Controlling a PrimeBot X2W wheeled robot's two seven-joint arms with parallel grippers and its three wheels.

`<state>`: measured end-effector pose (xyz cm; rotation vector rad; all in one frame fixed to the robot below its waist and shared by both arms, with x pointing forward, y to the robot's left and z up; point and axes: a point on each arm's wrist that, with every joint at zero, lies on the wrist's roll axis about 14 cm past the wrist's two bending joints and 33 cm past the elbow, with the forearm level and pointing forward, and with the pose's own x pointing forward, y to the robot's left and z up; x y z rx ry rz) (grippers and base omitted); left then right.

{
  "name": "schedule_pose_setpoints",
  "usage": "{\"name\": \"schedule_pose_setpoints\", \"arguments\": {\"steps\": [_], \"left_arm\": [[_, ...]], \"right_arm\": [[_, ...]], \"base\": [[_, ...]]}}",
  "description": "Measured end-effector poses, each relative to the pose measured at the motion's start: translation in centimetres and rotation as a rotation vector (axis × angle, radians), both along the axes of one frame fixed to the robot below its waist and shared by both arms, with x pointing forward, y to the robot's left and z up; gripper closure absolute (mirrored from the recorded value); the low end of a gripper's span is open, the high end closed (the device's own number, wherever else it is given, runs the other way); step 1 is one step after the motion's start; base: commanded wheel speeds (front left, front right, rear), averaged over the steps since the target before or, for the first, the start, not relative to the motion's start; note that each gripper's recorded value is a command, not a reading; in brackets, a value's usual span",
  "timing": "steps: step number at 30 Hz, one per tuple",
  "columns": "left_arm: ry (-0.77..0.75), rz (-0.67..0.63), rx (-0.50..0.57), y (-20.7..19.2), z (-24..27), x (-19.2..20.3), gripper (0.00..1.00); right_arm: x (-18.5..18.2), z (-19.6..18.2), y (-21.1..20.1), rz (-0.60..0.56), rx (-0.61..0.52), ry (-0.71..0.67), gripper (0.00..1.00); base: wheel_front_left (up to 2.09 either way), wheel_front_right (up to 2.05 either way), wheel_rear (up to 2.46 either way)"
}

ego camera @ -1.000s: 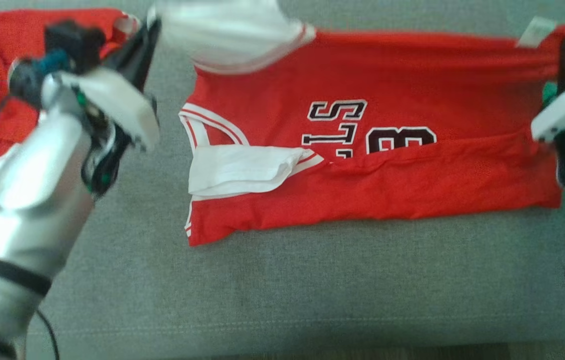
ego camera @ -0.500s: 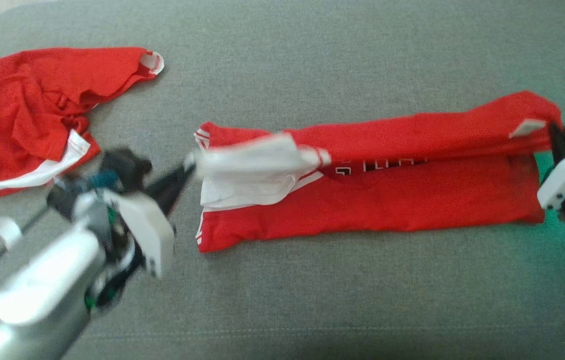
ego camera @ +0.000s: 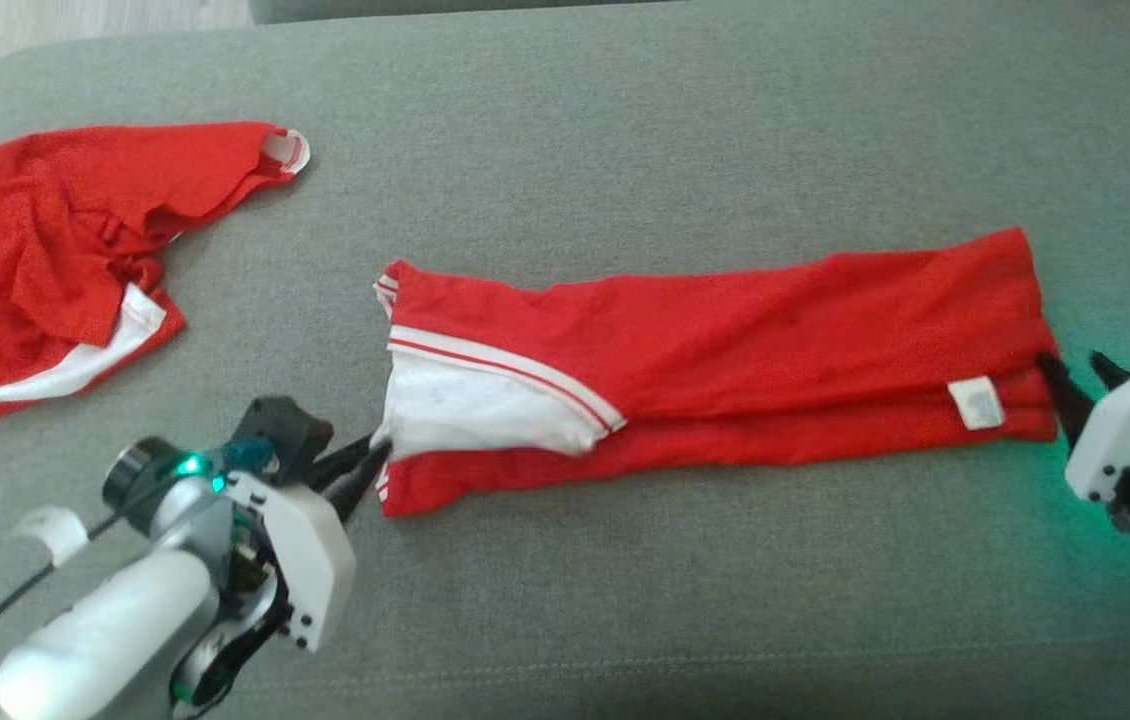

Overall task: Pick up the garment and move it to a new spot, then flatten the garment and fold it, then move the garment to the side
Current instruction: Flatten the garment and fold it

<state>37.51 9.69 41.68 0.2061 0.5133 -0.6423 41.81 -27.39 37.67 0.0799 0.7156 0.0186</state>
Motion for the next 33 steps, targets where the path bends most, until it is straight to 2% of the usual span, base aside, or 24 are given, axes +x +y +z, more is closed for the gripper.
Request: {"name": "schedule_pose_setpoints", "arguments": {"steps": [3, 6, 13, 17, 20, 23, 27, 33], "left_arm": [[0.01, 0.005, 0.02, 0.3, -0.6, -0.4, 0.0], [-0.038, 0.048, -0.006, 0.4, 0.3, 0.4, 0.0], [-0.236, 0.26, -0.209, 1.2, 5.5, 3.7, 0.0], [-0.329, 0.41, -0.353, 2.2, 7.8, 4.4, 0.0], [-0.349, 0.504, -0.441, 2.9, 8.8, 4.6, 0.0], [-0.438, 0.609, -0.525, 4.1, 11.3, 4.9, 0.0], [-0.467, 0.706, -0.584, 4.9, 11.1, 3.7, 0.0], [-0.417, 0.685, -0.548, 4.3, 8.1, 1.9, 0.0]], "right_arm": [[-0.5, 0.1, -0.8, -0.011, -0.013, 0.004, 0.0], [0.4, 1.8, -1.4, -0.043, -0.005, -0.078, 0.0], [2.2, 5.5, 0.2, -0.064, 0.062, -0.294, 0.0], [2.1, 7.0, 2.1, -0.068, 0.118, -0.42, 0.0], [1.8, 7.8, 3.4, -0.053, 0.129, -0.498, 0.0], [1.3, 8.2, 4.1, -0.056, 0.135, -0.55, 0.0], [0.3, 7.9, 4.4, -0.077, 0.127, -0.574, 0.0], [0.0, 7.3, 4.8, -0.08, 0.095, -0.569, 0.0]], "base": [[0.0, 0.0, 0.0], [0.0, 0.0, 0.0], [0.0, 0.0, 0.0], [0.0, 0.0, 0.0], [0.0, 0.0, 0.0], [0.0, 0.0, 0.0], [0.0, 0.0, 0.0], [0.0, 0.0, 0.0]]}}
